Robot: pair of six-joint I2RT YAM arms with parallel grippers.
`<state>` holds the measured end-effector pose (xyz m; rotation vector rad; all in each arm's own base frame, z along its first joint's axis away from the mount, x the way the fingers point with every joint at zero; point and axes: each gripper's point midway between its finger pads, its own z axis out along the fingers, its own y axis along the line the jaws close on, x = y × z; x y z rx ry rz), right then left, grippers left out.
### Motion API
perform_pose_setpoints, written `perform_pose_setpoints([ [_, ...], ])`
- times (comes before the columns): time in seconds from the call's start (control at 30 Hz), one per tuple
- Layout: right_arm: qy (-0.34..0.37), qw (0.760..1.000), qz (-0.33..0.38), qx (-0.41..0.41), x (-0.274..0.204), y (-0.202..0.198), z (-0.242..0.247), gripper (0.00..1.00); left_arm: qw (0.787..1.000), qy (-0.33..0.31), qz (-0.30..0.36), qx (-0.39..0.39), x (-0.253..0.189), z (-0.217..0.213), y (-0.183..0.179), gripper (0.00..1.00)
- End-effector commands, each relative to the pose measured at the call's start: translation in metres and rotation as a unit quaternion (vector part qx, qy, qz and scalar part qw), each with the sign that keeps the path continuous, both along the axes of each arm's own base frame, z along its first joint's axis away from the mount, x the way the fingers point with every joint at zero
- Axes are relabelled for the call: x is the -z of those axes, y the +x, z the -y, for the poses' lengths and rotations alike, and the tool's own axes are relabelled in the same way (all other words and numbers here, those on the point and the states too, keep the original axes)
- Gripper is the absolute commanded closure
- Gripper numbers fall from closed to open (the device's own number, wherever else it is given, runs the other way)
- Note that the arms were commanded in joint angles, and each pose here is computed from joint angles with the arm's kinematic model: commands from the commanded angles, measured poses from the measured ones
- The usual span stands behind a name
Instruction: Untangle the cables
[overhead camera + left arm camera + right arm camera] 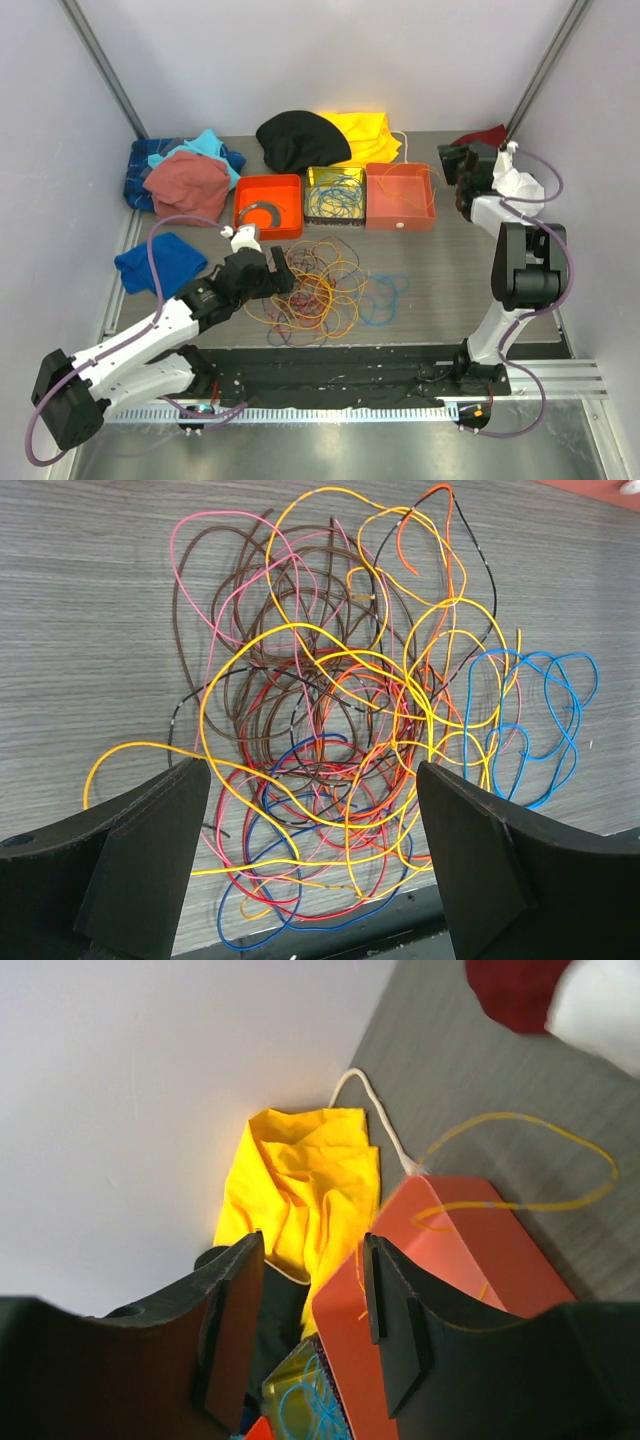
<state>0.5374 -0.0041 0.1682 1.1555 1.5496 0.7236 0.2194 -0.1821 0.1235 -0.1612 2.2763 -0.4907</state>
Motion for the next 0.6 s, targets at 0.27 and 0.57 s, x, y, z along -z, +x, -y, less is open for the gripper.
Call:
perform_pose_setpoints([
  [0.27,-0.355,0.911,-0.209,-0.018,0.031,-0.036,0.031,0.41,0.999,-0.030,0.018,0.018,-0.016,0.014,0.004,0.11],
  [0.57,-0.380,0.892,-0.245,-0.016,0.054,-0.039,0.041,0.40,0.999,-0.032,0.006,0.028,-0.010,0.018,0.001,0.11],
])
